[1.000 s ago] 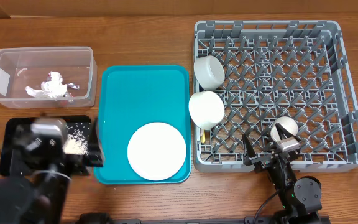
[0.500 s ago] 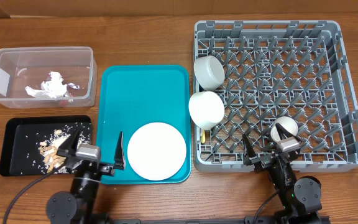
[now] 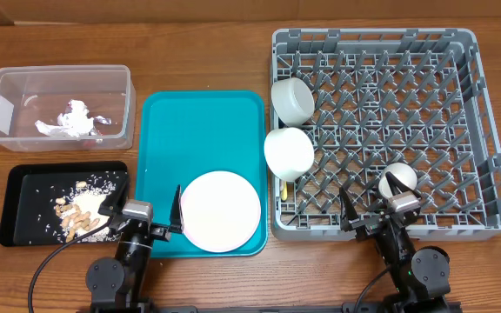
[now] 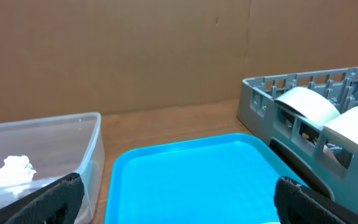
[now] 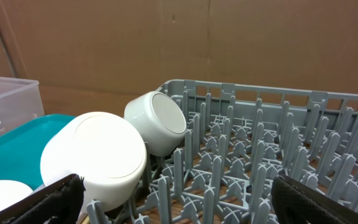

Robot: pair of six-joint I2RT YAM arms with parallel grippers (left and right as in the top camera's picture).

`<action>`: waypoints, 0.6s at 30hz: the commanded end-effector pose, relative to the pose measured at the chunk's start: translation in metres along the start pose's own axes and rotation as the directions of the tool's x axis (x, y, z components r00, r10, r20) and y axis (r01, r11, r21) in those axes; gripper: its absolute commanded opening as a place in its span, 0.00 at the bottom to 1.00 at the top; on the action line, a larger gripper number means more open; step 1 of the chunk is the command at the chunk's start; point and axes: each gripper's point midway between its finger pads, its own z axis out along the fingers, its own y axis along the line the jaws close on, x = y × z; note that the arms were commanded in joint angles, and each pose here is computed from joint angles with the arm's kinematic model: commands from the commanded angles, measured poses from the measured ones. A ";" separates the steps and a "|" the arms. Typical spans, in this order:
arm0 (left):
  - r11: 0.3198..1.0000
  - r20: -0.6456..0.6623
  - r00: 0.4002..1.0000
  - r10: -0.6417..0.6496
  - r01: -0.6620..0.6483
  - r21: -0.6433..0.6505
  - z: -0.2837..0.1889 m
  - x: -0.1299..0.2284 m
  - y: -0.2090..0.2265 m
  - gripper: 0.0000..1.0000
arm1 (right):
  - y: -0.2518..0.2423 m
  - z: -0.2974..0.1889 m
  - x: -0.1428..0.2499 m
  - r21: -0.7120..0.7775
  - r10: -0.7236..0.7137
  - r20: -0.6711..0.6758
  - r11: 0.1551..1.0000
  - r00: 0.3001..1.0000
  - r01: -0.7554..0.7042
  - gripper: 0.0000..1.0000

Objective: Sort waste into correct bins and load items into the dishwasher rack

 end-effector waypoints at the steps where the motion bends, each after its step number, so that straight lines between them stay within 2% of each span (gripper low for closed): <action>1: 1.000 -0.031 0.999 -0.019 0.020 0.021 -0.001 0.009 -0.005 1.00 | -0.001 0.000 0.000 0.004 0.002 0.009 1.000 1.000 -0.002 1.00; 18: 1.000 -0.043 0.999 -0.021 0.022 0.021 0.000 0.012 -0.005 1.00 | -0.001 0.000 0.000 0.004 0.002 0.009 1.000 1.000 -0.002 1.00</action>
